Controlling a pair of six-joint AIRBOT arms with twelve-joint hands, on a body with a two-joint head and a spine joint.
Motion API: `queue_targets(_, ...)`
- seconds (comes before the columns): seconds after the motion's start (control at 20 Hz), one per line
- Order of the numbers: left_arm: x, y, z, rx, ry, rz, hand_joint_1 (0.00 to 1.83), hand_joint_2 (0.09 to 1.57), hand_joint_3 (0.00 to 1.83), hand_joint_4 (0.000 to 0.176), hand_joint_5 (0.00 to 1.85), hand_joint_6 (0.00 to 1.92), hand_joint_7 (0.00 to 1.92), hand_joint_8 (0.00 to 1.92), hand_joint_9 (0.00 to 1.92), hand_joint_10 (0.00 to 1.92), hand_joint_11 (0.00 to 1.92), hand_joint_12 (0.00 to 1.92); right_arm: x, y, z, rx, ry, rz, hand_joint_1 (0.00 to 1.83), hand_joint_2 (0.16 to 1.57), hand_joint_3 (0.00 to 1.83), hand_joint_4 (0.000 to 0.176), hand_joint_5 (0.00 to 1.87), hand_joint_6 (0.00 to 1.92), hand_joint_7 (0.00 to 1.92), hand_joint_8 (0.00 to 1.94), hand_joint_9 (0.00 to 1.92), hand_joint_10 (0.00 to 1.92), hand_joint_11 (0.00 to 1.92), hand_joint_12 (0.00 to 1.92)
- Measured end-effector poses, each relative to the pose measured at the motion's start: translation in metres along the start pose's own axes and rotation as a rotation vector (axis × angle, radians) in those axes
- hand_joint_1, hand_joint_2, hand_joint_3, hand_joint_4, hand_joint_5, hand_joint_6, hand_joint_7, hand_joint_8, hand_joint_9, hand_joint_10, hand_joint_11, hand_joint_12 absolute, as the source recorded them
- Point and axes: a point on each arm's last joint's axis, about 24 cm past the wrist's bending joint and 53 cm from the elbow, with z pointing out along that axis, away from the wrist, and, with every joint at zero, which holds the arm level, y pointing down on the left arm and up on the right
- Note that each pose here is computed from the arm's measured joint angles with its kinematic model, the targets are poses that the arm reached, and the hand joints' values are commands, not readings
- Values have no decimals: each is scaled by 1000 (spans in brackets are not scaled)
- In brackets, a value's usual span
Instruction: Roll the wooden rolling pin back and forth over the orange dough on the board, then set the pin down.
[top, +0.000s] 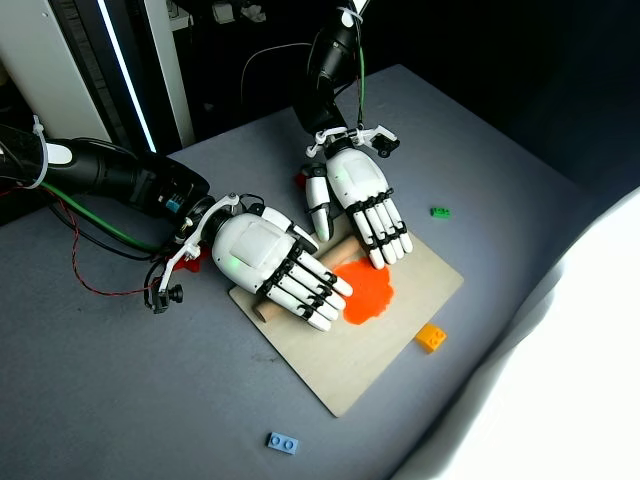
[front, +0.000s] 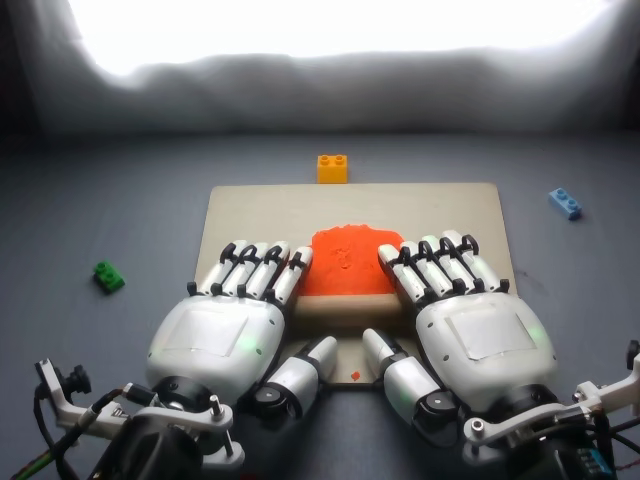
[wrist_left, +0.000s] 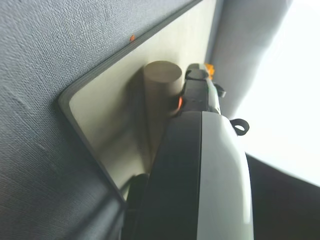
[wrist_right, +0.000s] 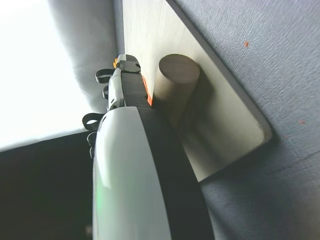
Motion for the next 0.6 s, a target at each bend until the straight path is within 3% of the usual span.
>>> queue_targets(0.2,0,0,4,5,-7,2,0,1499,16,0,16,5,26,8,0,0,0,0,-2,-3,3,3,-7,-2,0,1571,22,0,124,3,117,1,59,1,0,4)
queue_targets(0.6,-2,-3,13,9,-15,-9,0,1498,12,0,33,11,29,7,6,2,0,0,-8,-5,12,0,-23,2,0,1568,28,0,126,2,123,2,80,7,11,15)
